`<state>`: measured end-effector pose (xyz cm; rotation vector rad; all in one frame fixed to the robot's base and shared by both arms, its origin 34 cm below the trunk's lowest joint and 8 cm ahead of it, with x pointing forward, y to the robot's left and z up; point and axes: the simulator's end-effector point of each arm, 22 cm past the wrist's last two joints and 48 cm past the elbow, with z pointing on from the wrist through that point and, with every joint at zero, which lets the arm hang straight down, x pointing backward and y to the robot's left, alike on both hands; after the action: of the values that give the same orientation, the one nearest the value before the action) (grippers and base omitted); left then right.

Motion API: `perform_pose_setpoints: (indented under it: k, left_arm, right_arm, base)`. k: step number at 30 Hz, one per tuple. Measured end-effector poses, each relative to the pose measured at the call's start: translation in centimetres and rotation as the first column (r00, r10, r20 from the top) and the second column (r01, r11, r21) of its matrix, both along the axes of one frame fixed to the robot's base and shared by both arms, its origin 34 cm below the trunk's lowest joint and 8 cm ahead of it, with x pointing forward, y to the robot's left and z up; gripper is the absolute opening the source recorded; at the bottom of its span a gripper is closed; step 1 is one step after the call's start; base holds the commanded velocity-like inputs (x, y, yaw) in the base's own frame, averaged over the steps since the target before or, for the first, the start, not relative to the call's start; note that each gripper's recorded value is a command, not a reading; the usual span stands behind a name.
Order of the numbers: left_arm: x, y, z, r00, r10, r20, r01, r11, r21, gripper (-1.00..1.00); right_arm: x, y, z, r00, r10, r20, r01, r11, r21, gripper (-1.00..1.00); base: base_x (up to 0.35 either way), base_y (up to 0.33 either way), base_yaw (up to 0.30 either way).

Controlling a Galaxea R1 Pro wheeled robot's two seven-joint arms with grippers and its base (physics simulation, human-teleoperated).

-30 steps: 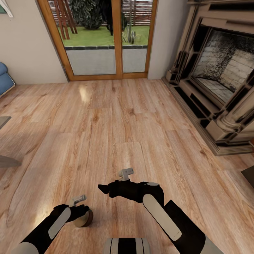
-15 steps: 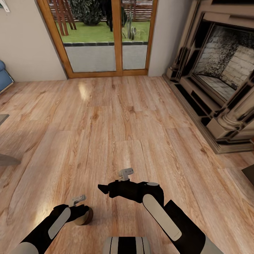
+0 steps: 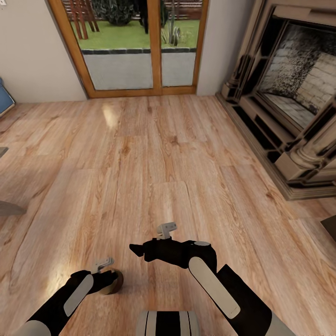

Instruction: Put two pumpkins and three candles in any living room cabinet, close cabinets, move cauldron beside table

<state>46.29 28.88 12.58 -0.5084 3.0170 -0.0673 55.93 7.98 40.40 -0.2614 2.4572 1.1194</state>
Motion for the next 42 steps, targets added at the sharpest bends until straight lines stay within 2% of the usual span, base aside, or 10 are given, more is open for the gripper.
perform_pose_setpoints:
  k: [25, 27, 32, 33, 42]
  left_arm:
    - [-1.0, -0.6, -1.3, 1.000, 0.014, -0.027, -0.015, 1.000, -0.017, 1.00]
    - [-1.5, -0.3, -1.6, 0.999, -0.001, -0.041, 0.001, 1.000, -0.003, 1.00]
    - [-1.5, -0.3, -1.6, 0.999, 0.000, -0.041, 0.000, 1.000, -0.005, 1.00]
    - [-1.5, -0.3, -1.6, 0.999, 0.000, -0.041, 0.000, 1.000, -0.005, -1.00]
    - [-1.5, -0.3, -1.6, 0.999, 0.003, -0.040, -0.003, 1.000, -0.006, -1.00]
  right_arm:
    - [-0.3, 0.0, -1.6, 1.000, 0.000, -0.031, 0.000, 1.000, 0.001, 1.00]
    - [-0.4, 0.0, -2.0, 0.999, 0.000, -0.040, 0.000, 1.000, 0.001, 1.00]
    - [-0.4, 0.0, -2.0, 0.999, 0.000, -0.040, 0.000, 1.000, 0.001, 1.00]
    - [-0.4, 0.0, -2.0, 0.999, 0.000, -0.040, 0.000, 1.000, 0.001, 1.00]
    - [-0.4, 0.0, -2.0, 0.999, 0.000, -0.041, 0.000, 1.000, 0.000, 1.00]
  base:
    - [0.000, 0.000, 0.000]
    - [0.000, 0.000, 0.000]
    - [0.000, 0.000, 0.000]
    - [0.000, 0.000, 0.000]
    - [0.000, 0.000, 0.000]
